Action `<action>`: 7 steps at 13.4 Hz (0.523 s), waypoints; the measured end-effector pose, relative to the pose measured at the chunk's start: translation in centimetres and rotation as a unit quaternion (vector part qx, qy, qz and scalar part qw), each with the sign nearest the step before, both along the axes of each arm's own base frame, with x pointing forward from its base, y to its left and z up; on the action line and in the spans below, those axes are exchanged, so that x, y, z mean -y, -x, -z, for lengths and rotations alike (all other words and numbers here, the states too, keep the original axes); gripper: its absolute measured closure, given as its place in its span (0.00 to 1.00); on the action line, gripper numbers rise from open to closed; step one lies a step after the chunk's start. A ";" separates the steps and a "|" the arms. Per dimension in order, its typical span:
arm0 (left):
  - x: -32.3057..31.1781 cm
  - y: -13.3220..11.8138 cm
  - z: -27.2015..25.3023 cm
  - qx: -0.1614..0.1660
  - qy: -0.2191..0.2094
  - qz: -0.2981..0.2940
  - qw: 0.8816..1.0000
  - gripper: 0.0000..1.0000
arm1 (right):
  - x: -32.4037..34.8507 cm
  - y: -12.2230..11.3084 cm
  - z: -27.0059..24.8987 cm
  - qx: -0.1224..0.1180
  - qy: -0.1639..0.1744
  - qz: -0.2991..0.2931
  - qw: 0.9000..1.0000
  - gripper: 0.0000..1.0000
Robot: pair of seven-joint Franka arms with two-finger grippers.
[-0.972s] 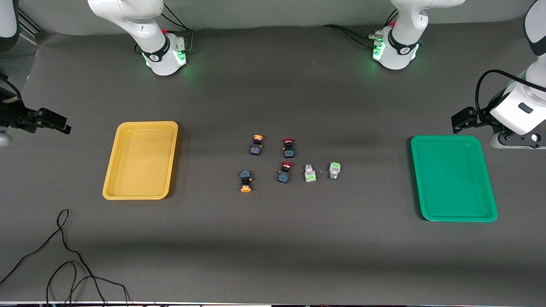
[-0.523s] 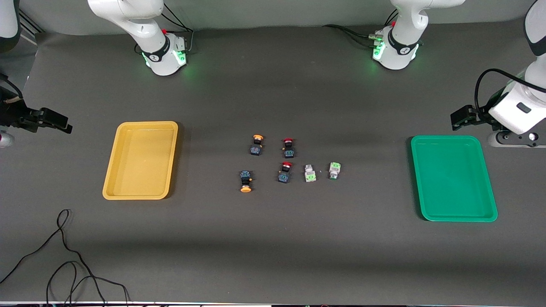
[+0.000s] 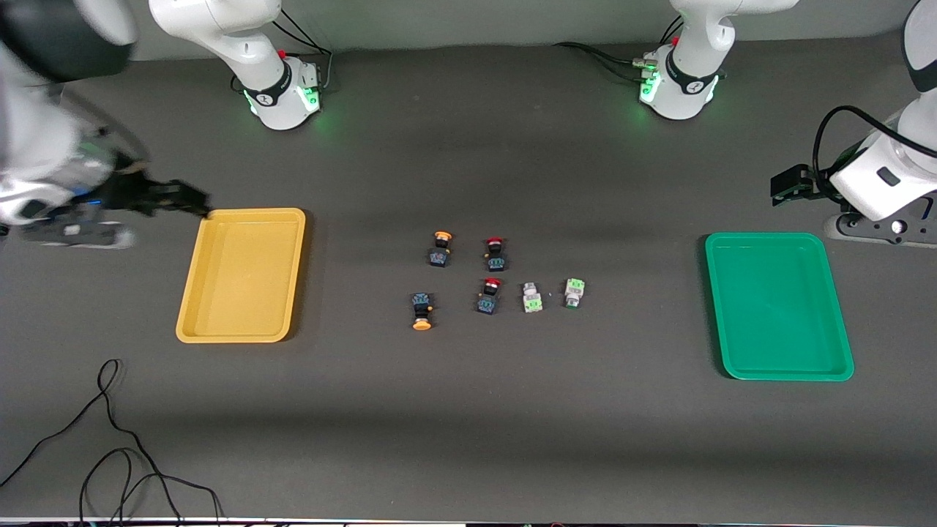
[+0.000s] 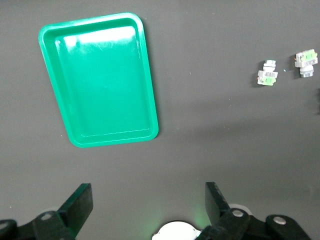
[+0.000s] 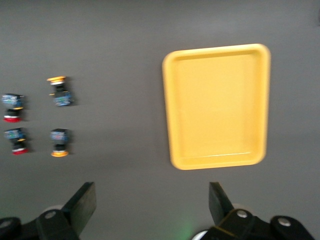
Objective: Place green and yellow buttons in trays
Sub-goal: 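Lower the right gripper onto orange button while the left gripper lowers onto green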
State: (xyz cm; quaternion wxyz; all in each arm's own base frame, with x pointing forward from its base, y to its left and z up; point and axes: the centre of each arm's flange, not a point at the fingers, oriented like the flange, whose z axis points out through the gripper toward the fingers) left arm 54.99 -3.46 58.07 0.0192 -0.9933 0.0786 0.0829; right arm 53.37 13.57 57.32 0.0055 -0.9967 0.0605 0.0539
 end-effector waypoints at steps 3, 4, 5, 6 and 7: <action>-0.4 0.2 -1.3 0.005 0.010 0.016 1.000 0.04 | -11.9 3.3 1.6 0.014 0.006 0.020 1.000 0.00; 0.1 0.2 -2.2 0.011 0.015 0.017 1.000 0.04 | -15.4 4.6 2.3 0.019 0.006 0.027 0.999 0.00; 0.9 0.3 -3.0 0.015 0.024 0.013 1.000 0.04 | -18.6 5.9 3.0 0.020 0.006 0.035 0.999 0.00; 1.8 0.4 -3.4 0.017 0.038 -0.001 0.999 0.03 | -21.1 7.1 3.6 0.019 0.005 0.043 0.999 0.00; 2.9 0.5 -3.4 0.016 0.048 -0.011 0.999 0.03 | -23.0 8.2 4.1 0.017 0.002 0.048 0.999 0.00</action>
